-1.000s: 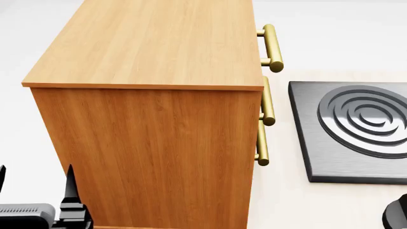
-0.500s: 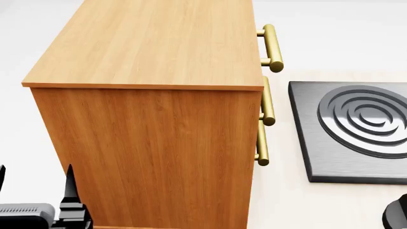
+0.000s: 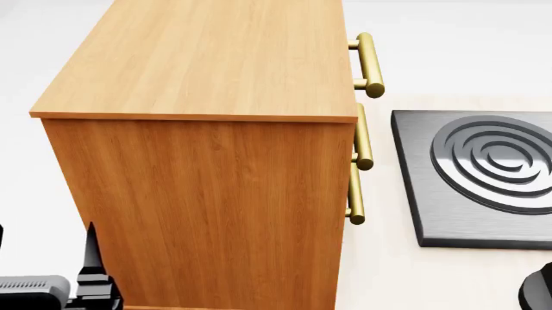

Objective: Put the bowl on the top of the cabinet.

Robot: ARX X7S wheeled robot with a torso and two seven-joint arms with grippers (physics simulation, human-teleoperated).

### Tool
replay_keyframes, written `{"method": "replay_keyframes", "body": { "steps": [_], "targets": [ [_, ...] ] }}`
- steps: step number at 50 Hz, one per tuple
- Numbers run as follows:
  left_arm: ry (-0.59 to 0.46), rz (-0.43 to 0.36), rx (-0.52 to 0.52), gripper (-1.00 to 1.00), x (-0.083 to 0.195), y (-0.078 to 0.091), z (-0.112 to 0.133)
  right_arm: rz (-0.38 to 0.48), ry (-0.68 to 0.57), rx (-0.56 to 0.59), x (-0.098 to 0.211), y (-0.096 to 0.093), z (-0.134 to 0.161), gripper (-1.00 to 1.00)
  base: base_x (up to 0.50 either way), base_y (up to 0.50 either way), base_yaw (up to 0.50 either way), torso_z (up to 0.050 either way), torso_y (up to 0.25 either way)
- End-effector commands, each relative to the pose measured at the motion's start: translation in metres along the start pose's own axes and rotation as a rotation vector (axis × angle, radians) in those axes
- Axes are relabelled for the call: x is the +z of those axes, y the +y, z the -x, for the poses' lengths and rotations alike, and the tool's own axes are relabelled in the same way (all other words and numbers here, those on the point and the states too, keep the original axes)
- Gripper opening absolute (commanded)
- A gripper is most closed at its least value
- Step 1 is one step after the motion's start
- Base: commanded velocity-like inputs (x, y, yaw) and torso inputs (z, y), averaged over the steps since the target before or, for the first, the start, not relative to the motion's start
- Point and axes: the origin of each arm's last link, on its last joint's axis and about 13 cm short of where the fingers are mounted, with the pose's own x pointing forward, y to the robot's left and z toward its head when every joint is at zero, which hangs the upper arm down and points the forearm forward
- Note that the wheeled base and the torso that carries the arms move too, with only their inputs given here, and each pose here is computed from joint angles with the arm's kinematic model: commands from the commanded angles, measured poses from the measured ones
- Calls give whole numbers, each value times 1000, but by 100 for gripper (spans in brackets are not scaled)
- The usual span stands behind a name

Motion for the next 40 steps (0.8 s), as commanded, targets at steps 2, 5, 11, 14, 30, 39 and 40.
{"method": "replay_keyframes", "body": {
  "steps": [2,5,11,14,30,39,40],
  "targets": [
    [1,1,2,100,-1,1,0,-2,-74,-31,19,-8,4,-100,0,0,0,0,0],
    [1,0,0,100,-1,0,1,-16,-117,-40,34,-13,7,-100,0,0,0,0,0],
    [2,-1,1,100,-1,1,1,-36,-186,-43,60,-17,4,-100,0,0,0,0,2],
    [3,-3,2,100,-1,1,0,-46,-214,-42,70,-20,4,-100,0,0,0,0,0],
    [4,-4,3,100,-2,1,0,-67,-405,-54,136,-42,17,-100,0,0,0,0,0],
    [5,-5,5,100,-1,2,0,-32,-471,-58,182,-55,27,-100,0,0,0,0,1],
    [5,-4,5,100,-1,2,0,-31,-475,-60,185,-56,28,-100,0,0,0,0,0]
  ]
}}
